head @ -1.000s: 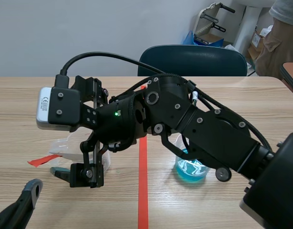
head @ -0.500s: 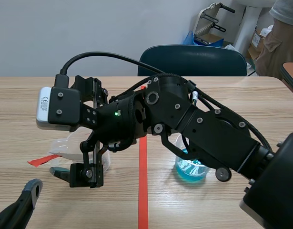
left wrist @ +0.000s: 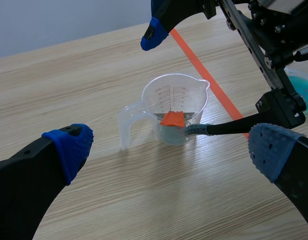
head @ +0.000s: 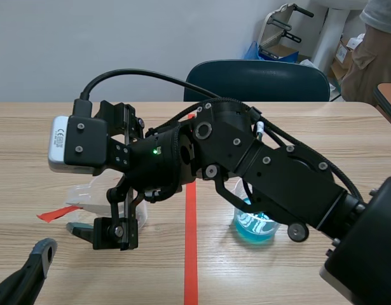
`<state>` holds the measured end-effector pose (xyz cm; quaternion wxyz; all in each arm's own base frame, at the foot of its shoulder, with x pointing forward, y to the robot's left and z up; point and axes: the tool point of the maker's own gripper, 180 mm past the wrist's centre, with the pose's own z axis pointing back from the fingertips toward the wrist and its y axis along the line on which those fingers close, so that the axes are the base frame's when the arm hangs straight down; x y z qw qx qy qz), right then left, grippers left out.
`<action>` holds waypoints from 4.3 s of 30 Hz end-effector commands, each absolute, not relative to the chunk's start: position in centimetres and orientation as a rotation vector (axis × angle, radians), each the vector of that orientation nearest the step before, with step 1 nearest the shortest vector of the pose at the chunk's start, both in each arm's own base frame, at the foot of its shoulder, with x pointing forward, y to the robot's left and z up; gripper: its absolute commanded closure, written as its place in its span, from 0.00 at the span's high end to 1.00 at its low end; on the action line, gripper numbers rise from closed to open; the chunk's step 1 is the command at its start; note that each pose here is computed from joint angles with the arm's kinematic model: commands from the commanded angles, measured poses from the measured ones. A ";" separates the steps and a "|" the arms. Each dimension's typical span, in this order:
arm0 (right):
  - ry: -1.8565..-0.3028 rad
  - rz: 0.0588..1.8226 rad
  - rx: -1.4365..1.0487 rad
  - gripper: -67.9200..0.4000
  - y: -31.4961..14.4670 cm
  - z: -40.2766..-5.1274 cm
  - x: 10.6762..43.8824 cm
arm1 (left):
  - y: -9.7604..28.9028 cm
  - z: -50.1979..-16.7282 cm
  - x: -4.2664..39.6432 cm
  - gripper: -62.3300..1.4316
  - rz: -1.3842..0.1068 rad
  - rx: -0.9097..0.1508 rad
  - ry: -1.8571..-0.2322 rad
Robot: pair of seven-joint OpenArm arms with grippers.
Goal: Do the redox reaction experiment
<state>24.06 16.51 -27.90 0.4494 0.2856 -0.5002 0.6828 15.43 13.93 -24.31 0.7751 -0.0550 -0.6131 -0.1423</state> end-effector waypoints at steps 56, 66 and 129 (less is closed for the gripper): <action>-1.298 1.668 0.748 1.00 16.8 -26.0 24.2 | 13.6 -23.3 15.8 1.00 -0.296 -0.132 -1.366; -1.343 1.602 0.782 1.00 14.0 -24.5 23.0 | 13.8 -22.6 16.2 1.00 -0.297 -0.113 -1.392; -1.464 0.688 0.376 1.00 -5.9 -18.6 22.7 | 14.0 -15.9 22.8 1.00 -0.519 -0.037 -1.503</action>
